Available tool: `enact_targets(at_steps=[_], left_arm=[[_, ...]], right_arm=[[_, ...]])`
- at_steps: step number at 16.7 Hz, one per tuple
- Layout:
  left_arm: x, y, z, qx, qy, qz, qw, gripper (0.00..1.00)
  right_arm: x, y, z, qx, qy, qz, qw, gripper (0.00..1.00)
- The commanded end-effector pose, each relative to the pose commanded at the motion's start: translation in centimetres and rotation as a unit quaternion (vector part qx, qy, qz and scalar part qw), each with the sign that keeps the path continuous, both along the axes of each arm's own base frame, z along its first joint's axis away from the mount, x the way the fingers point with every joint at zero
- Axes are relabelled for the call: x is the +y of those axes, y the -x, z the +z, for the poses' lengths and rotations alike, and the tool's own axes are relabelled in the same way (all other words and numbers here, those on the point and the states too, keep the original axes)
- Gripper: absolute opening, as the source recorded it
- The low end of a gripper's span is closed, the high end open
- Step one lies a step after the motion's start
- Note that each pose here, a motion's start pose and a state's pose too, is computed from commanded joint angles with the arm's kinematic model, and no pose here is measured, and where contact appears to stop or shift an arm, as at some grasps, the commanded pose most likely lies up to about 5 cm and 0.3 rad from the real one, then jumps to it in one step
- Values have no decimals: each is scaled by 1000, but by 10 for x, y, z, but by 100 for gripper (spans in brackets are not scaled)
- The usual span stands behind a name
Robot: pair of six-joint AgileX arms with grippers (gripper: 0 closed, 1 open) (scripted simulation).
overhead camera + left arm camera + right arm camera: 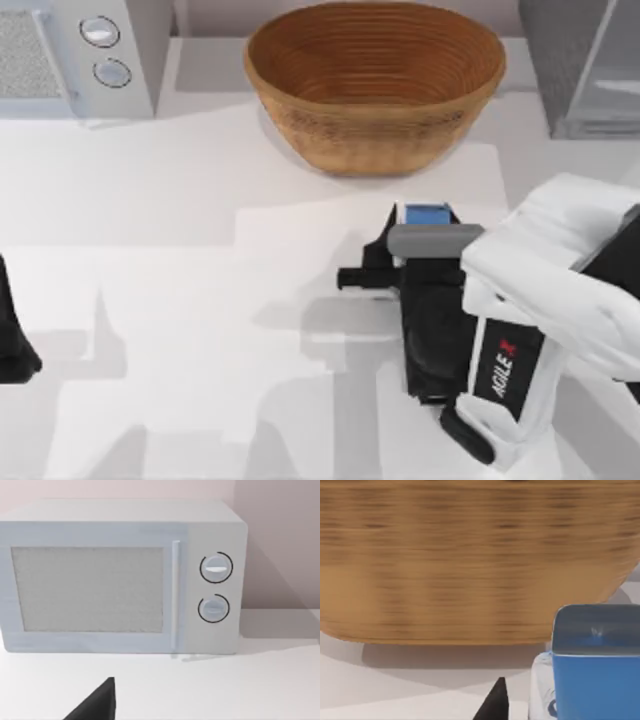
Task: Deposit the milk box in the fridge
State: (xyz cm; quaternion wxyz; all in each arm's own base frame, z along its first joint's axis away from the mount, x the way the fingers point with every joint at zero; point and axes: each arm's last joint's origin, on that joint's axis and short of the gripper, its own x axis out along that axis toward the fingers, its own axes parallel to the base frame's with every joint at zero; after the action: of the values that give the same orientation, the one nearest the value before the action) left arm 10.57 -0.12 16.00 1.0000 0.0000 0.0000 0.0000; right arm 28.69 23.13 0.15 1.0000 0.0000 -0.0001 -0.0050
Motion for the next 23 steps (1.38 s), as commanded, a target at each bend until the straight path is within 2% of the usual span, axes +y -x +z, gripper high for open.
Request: enact_targets(at_steps=[5, 6, 15, 19, 23], left_arm=[[0, 0, 0, 0, 0, 0, 1000, 100], [0, 0, 0, 0, 0, 0, 1000, 100], [0, 0, 0, 0, 0, 0, 1000, 100], [0, 0, 0, 0, 0, 0, 1000, 100], [0, 0, 0, 0, 0, 0, 1000, 100]], right_arm=[[0, 0, 0, 0, 0, 0, 1000, 2], [0, 0, 0, 0, 0, 0, 1000, 0], [1, 0, 0, 0, -1, 1, 1000, 0], [7, -3, 25, -11, -13, 4, 1000, 0], [13, -1, 60, -6, -9, 11, 1000, 0]])
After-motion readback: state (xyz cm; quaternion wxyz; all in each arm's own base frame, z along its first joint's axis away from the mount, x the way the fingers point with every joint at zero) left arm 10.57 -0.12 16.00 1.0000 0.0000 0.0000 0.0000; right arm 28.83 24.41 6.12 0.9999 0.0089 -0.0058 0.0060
